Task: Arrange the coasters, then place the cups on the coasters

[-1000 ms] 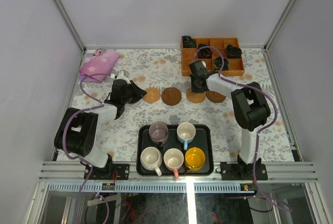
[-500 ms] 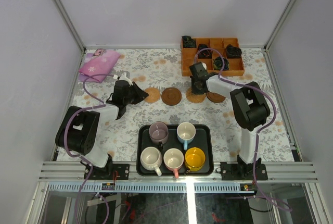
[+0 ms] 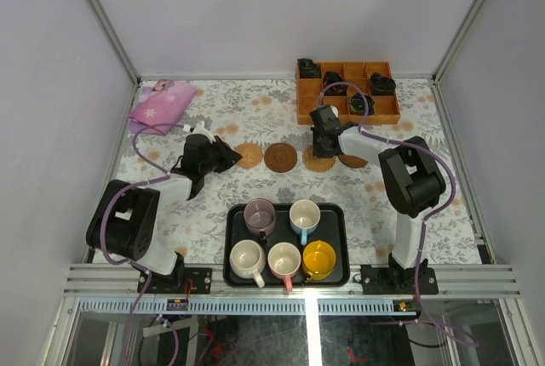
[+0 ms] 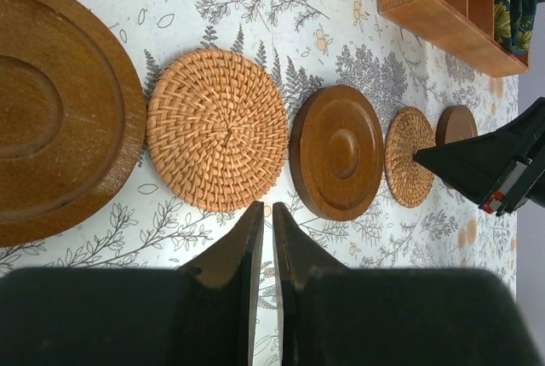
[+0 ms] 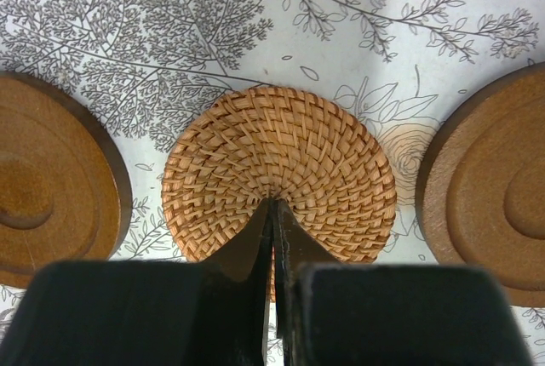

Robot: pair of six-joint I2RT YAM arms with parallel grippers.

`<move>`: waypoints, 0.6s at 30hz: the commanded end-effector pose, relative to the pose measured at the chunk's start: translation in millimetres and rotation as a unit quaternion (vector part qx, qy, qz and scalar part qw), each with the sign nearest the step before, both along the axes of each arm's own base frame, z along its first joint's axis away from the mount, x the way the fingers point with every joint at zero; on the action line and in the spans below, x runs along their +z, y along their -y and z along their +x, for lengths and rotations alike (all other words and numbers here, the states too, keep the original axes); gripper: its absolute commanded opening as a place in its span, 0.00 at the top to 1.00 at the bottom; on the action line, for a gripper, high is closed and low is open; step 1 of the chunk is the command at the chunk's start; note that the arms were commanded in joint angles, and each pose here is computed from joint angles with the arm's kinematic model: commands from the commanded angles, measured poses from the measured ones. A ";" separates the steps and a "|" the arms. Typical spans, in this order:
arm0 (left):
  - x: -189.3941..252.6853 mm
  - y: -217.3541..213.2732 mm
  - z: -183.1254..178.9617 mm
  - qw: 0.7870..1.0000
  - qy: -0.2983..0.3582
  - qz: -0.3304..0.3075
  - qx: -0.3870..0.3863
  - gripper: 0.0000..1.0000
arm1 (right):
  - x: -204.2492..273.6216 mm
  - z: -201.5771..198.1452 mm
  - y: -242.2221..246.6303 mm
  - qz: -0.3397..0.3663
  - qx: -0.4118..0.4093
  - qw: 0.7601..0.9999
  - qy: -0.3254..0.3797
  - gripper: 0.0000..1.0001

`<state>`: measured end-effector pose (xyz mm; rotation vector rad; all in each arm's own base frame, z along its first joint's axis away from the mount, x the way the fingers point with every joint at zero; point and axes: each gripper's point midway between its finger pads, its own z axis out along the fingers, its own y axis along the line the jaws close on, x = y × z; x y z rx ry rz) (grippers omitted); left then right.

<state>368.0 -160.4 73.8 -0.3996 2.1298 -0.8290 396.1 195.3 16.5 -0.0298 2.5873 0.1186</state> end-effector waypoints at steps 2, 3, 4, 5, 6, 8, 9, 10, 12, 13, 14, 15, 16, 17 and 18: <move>15.9 -2.7 -3.2 0.999 0.033 0.001 0.006 0.93 | -12.7 -30.5 -9.0 -0.007 0.019 0.998 -0.051 1.00; 16.0 -5.7 -4.5 0.999 0.033 0.005 0.013 0.93 | -13.2 -29.9 -9.8 -0.007 0.020 0.998 -0.051 1.00; 18.6 -9.3 -5.5 0.999 0.037 0.009 0.021 0.93 | -13.4 -28.7 -10.4 -0.006 0.020 0.998 -0.051 1.00; 20.8 -13.7 -6.4 0.999 0.040 0.013 0.032 0.93 | -12.9 -27.2 -10.8 -0.006 0.020 0.999 -0.048 1.00; 22.5 -18.6 -8.3 0.998 0.043 0.019 0.043 0.93 | -12.5 -26.0 -11.2 -0.006 0.019 0.999 -0.046 1.00; 29.3 -28.4 -10.9 0.996 0.053 0.033 0.062 0.93 | -12.0 -25.6 -11.1 -0.006 0.019 0.999 -0.045 1.00; 31.3 -34.0 -12.3 0.995 0.056 0.042 0.073 0.93 | -12.2 -25.7 -10.2 -0.008 0.018 0.999 -0.044 1.00; 34.1 -39.6 -13.2 0.993 0.060 0.051 0.085 0.92 | -12.4 -26.1 -9.2 -0.009 0.017 0.999 -0.044 1.00; 41.7 -49.9 -15.2 0.990 0.069 0.065 0.105 0.92 | -12.9 -26.4 -7.4 -0.012 0.016 0.999 -0.042 1.00; 42.7 -54.6 -17.2 0.988 0.070 0.072 0.114 0.91 | -12.9 -26.4 -6.5 -0.014 0.014 0.999 -0.041 1.00; 46.0 -58.6 -17.9 0.987 0.074 0.076 0.123 0.91 | -12.7 -25.9 -6.1 -0.015 0.013 0.999 -0.040 1.00; 48.6 -62.7 -18.3 0.985 0.078 0.081 0.132 0.90 | -13.0 -25.7 -5.7 -0.016 0.013 0.999 -0.040 1.00; 50.3 -66.0 -19.4 0.983 0.081 0.084 0.139 0.89 | -12.5 -24.9 -5.5 -0.017 0.013 0.999 -0.038 1.00; 52.5 -68.6 -19.6 0.982 0.085 0.086 0.145 0.89 | -12.6 -24.5 -5.3 -0.018 0.012 0.999 -0.038 1.00; 54.3 -70.5 -19.9 0.981 0.087 0.088 0.149 0.89 | -11.8 -23.6 -5.5 -0.018 0.013 0.999 -0.037 1.00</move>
